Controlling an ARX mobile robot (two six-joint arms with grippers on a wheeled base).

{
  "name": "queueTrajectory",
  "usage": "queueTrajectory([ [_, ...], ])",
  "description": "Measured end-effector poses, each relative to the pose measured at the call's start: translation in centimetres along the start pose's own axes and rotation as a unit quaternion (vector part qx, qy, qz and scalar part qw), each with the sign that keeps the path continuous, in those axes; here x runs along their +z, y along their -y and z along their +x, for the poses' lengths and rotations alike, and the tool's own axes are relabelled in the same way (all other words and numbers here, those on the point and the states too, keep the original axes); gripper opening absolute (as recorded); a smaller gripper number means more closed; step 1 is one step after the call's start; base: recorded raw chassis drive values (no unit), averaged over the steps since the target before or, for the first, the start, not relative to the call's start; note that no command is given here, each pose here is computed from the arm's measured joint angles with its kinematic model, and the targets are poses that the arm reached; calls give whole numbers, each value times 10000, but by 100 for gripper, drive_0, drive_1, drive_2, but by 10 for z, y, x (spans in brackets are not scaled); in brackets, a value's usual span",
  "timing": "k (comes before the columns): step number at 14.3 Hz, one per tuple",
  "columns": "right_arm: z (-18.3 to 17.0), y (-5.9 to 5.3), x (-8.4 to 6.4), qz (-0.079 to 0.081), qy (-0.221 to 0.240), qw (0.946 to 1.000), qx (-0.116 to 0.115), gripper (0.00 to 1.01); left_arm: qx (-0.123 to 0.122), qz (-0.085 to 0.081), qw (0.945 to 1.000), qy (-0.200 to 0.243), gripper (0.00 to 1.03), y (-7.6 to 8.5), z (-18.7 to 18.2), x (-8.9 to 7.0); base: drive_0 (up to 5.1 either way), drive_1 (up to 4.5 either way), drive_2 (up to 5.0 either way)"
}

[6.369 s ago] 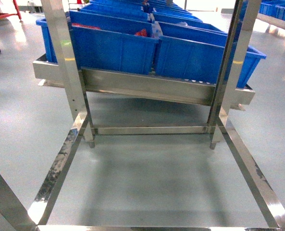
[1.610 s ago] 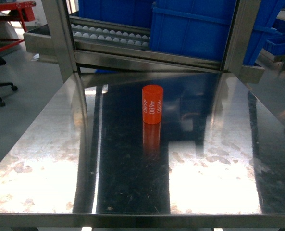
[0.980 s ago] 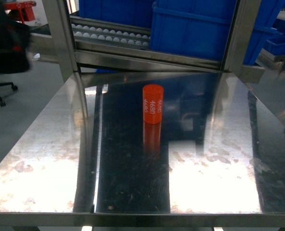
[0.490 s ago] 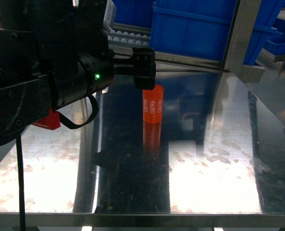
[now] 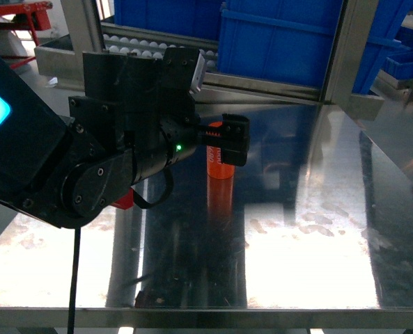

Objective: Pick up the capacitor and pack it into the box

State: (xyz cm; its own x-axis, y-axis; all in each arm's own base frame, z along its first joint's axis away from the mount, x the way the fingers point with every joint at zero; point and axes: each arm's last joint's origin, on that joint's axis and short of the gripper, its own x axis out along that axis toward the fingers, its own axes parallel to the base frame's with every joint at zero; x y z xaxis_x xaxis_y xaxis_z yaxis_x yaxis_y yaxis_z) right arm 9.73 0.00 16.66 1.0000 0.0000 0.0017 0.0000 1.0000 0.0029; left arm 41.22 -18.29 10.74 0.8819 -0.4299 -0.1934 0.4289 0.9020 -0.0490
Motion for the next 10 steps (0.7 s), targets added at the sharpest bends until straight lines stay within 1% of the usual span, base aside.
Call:
queueTrajectory([
  [3,0,0,0,0,0,10000,0,98,44,14,9999,-131,98,-6,26,-24,0,0,0],
  [4,0,0,0,0,0,10000,0,98,4,7,9999,-129,98,-10,38,-32,0,0,0],
  [5,0,0,0,0,0,10000,0,98,-25,54,9999,-109,98,-11,46,-37,0,0,0],
  [6,0,0,0,-2,0,10000,0,98,-95,88,9999,-61,98,-12,55,-41,0,0,0],
  [7,0,0,0,-2,0,10000,0,98,-141,102,9998,-15,98,-12,60,-41,0,0,0],
  [9,0,0,0,-2,0,10000,0,98,-152,116,9998,65,98,-9,73,-39,0,0,0],
  [10,0,0,0,0,0,10000,0,98,-147,122,9998,99,96,-9,78,-40,0,0,0],
])
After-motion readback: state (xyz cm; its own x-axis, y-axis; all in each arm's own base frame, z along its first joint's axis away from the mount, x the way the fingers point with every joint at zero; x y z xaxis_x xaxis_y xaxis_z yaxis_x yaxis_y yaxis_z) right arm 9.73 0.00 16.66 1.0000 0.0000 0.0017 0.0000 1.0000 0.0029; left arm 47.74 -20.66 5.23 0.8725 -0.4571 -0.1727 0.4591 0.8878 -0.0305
